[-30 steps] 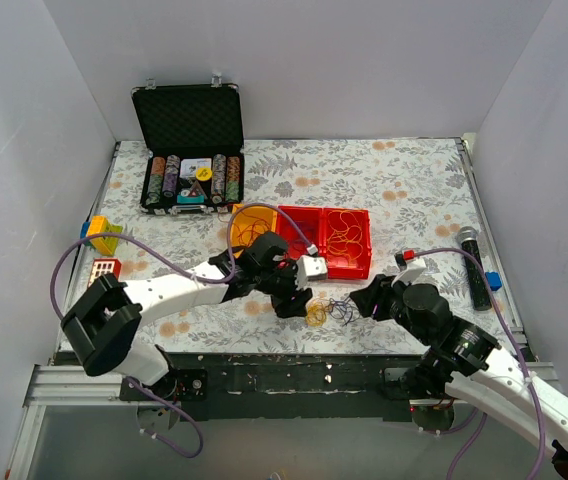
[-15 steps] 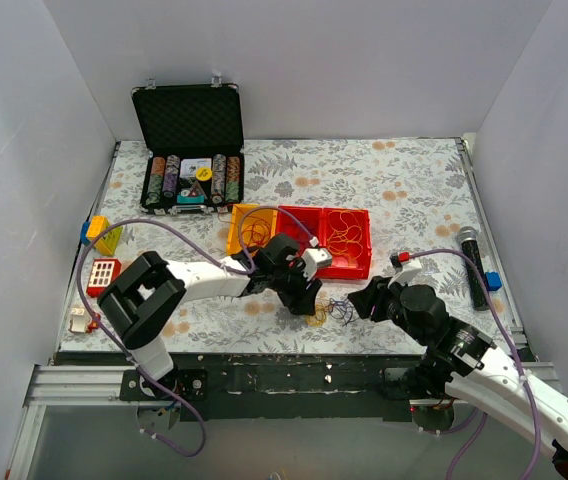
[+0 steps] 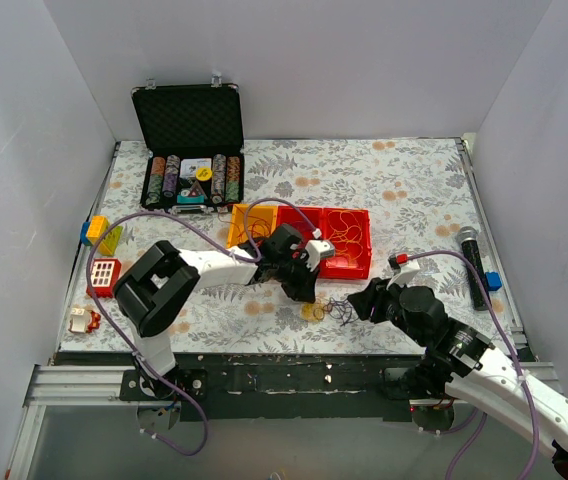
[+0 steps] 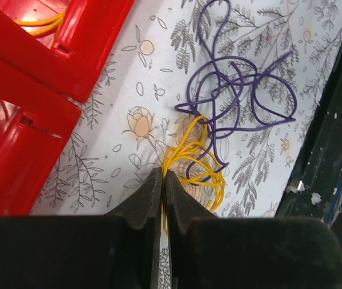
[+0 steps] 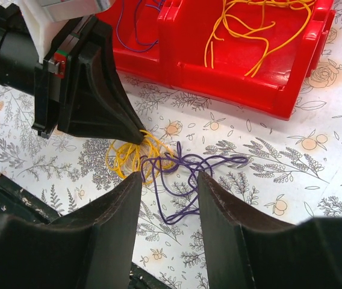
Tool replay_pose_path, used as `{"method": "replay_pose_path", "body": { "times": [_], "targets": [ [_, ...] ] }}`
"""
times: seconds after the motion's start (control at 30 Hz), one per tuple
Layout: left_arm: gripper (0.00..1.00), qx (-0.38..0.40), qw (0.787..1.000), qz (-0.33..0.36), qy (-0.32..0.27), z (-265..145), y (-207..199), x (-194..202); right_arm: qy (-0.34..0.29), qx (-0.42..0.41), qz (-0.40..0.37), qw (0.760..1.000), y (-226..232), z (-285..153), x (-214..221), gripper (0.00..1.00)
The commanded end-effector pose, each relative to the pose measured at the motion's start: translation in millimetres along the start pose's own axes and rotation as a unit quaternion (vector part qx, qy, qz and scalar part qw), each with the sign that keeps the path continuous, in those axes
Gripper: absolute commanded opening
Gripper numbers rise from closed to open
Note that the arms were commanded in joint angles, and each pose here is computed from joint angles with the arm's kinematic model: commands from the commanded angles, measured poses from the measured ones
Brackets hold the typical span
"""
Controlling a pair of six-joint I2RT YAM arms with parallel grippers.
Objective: Untangle the cables
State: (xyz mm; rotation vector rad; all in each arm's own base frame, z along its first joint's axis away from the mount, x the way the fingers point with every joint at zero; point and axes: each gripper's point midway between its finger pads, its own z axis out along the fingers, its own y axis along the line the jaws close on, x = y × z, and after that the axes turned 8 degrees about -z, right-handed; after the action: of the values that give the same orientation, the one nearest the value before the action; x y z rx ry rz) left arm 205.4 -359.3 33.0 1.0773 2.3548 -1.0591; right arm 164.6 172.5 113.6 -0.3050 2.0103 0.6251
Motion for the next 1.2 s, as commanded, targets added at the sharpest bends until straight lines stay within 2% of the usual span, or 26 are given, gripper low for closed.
{"method": "replay_pose_path", "body": {
  "times": [0.0, 0.23, 0.33, 0.47, 0.67, 0.8, 1.0, 1.17],
  "targets": [
    [0.0, 0.043, 0.997, 0.052, -0.034, -30, -35, -35, -0.026, -0.017, -0.003, 1.0, 8, 1, -13, 0.5],
    [0.0, 0.076, 0.989, 0.107, -0.071, -71, -83, -62, -0.028, -0.04, -0.016, 0.999, 20, 4, -23, 0.5],
    [0.0, 0.099, 0.985, 0.12, -0.076, -82, -102, -63, -0.035, -0.062, -0.026, 0.997, 31, 6, -31, 0.57],
    [0.0, 0.104, 0.982, 0.135, -0.085, -90, -113, -64, -0.054, -0.093, -0.038, 0.993, 47, 4, -50, 0.67],
    [0.0, 0.092, 0.977, 0.164, -0.099, -96, -115, -64, -0.061, -0.113, -0.035, 0.991, 58, 1, -61, 0.68],
    [0.02, 0.084, 0.974, 0.181, -0.112, -102, -115, -71, -0.064, -0.122, -0.027, 0.99, 61, -1, -62, 0.64],
    [0.18, 0.117, 0.965, 0.207, -0.115, -116, -135, -75, -0.061, -0.134, -0.022, 0.989, 69, 1, -67, 0.57],
    [0.26, 0.133, 0.96, 0.216, -0.117, -121, -143, -76, -0.062, -0.149, -0.02, 0.987, 78, 3, -72, 0.43]
  ]
}}
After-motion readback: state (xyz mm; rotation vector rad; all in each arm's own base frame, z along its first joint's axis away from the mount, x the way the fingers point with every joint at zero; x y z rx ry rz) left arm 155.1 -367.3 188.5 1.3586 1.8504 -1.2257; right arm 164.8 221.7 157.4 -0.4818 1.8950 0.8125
